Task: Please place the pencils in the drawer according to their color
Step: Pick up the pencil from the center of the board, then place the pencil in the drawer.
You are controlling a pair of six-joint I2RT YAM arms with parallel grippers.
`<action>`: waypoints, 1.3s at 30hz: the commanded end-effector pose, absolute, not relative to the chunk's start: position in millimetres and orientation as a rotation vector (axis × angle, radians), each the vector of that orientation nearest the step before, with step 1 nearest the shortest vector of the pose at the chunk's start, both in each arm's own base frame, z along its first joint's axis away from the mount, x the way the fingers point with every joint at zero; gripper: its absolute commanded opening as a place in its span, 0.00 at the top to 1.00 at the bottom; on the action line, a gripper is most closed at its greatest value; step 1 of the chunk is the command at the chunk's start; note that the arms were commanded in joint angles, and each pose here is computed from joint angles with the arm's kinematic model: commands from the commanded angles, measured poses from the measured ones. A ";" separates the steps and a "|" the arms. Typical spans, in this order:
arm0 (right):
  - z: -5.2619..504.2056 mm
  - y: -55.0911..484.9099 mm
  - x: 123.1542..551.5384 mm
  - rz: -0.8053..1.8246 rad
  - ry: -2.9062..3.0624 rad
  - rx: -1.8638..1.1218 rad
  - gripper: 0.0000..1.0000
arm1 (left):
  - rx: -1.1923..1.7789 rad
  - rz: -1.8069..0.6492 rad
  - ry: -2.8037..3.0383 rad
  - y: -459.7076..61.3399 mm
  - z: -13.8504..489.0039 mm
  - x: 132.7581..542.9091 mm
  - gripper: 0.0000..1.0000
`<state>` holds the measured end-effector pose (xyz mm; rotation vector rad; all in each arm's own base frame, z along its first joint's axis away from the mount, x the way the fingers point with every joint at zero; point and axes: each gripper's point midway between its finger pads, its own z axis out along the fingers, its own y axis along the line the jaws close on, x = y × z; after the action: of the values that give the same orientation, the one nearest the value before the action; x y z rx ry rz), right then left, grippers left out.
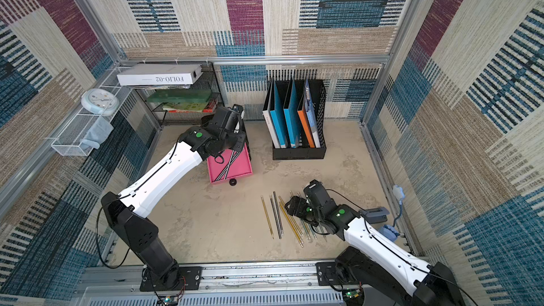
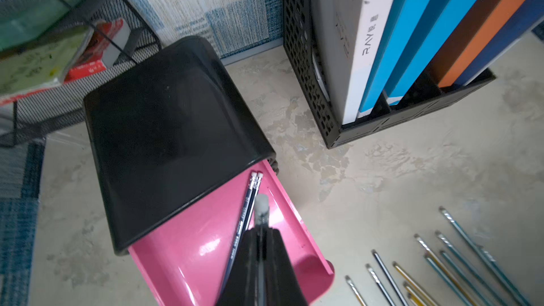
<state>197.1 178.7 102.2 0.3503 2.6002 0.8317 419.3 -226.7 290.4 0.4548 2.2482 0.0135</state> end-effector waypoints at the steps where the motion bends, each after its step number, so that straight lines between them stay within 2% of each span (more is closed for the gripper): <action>1: 108.2 179.7 202.8 0.846 2.564 0.376 0.16 | 0.611 0.162 2.142 -222.3 298.0 437.1 1.00; 11: 107.8 175.2 204.1 0.833 2.549 0.424 0.16 | 0.695 0.242 2.124 -212.4 272.0 456.4 1.00; 31: 102.0 171.8 201.1 0.816 2.562 0.436 0.16 | 0.655 0.187 2.241 -206.6 213.4 437.6 1.00; 36: 103.3 172.5 201.2 0.818 2.562 0.429 0.16 | 0.654 0.187 2.258 -205.0 207.6 434.7 0.80; 39: 105.2 172.3 201.8 0.817 2.557 0.425 0.16 | 0.655 0.189 2.258 -205.1 208.0 435.3 0.73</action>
<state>199.8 173.6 102.7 0.4277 2.5684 0.8282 433.7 -202.2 202.6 0.6674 2.2714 0.2116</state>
